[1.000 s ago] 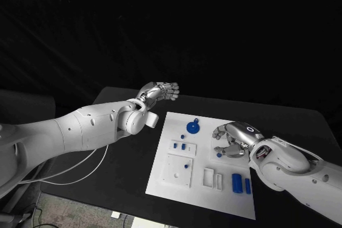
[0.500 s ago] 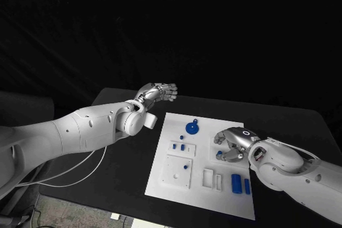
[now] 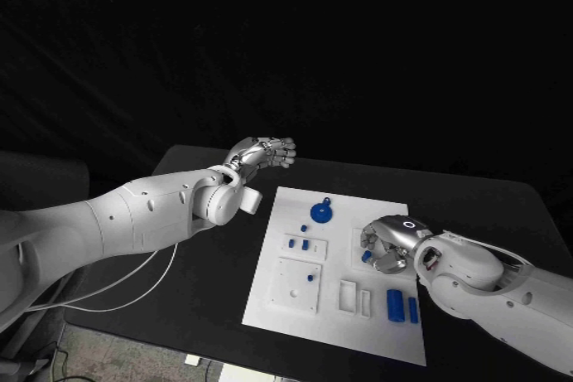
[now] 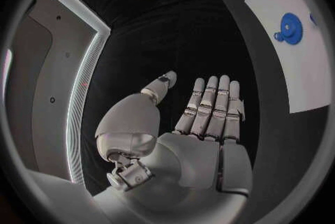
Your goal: Assemble the parts on the task board
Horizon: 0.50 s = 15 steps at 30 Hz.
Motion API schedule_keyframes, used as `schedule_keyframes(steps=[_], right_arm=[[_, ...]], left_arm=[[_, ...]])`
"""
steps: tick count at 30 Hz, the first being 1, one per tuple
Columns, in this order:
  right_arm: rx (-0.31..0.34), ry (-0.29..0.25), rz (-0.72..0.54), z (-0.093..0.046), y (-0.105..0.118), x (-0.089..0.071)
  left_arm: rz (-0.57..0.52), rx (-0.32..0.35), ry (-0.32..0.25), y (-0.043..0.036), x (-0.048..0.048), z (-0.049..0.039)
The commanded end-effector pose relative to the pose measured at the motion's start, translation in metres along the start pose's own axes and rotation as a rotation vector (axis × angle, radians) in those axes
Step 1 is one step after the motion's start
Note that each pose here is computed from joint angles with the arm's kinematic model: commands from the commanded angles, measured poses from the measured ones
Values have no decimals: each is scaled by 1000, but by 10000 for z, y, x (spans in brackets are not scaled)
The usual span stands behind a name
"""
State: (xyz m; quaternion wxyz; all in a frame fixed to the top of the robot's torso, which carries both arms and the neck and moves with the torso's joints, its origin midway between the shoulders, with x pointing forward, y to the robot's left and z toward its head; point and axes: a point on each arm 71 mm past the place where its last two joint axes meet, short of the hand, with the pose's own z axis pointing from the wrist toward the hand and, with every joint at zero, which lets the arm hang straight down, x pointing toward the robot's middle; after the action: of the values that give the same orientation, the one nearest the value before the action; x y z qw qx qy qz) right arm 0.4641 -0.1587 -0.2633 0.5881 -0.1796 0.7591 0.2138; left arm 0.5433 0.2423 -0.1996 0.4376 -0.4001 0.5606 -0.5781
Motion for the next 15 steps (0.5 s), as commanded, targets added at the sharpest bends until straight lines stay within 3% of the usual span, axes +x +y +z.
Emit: schedule_keyframes(steps=[1, 15], right_arm=[[-6, 23, -26, 4, 22, 30], [-11, 31, -32, 19, 54, 68]], left_arm=[[-10, 9, 16, -17, 25, 9], [-10, 8, 16, -16, 20, 10]])
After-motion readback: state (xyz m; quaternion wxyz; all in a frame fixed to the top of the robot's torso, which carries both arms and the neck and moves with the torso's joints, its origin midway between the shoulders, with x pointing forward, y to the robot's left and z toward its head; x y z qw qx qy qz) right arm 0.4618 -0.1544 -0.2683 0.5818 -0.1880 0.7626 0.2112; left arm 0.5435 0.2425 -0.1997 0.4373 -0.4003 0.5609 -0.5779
